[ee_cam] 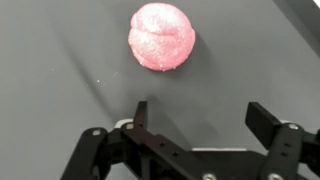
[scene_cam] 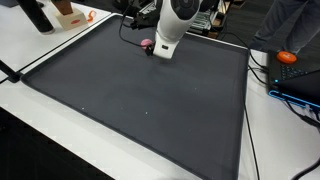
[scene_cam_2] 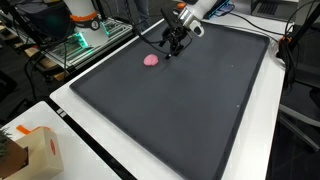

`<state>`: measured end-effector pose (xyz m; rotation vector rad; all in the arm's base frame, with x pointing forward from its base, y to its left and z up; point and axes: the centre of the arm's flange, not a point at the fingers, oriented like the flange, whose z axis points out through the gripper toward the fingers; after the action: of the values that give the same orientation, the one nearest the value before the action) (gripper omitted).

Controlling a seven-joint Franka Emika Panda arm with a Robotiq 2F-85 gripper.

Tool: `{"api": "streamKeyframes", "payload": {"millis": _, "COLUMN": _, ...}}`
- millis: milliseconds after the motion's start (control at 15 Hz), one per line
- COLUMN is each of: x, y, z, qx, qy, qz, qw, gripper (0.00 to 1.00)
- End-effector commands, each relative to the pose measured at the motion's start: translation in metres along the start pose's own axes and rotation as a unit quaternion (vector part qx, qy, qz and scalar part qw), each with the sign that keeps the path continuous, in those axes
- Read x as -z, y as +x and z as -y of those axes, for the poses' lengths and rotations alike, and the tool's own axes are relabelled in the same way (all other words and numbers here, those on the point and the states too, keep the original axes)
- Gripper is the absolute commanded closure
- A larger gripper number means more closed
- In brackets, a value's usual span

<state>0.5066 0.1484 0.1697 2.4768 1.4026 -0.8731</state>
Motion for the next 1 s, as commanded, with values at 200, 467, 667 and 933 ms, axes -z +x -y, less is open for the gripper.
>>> {"api": "streamKeyframes", "payload": {"millis": 200, "x": -0.001, "y": -0.021, "z": 0.039, "qx": 0.073, "qy": -0.074, "qz": 0.032, "qw": 0.9941, "gripper": 0.0}}
{"api": "streamKeyframes", "payload": {"millis": 467, "x": -0.003, "y": -0.025, "z": 0.055, "qx": 0.085, "qy": -0.07, "qz": 0.037, "qw": 0.9932, "gripper": 0.0}}
{"api": "streamKeyframes", "payload": {"millis": 667, "x": -0.004, "y": -0.028, "z": 0.061, "qx": 0.088, "qy": -0.071, "qz": 0.038, "qw": 0.9929, "gripper": 0.0}}
{"api": "streamKeyframes", "payload": {"millis": 933, "x": -0.003, "y": -0.03, "z": 0.06, "qx": 0.088, "qy": -0.072, "qz": 0.034, "qw": 0.9929, "gripper": 0.0}}
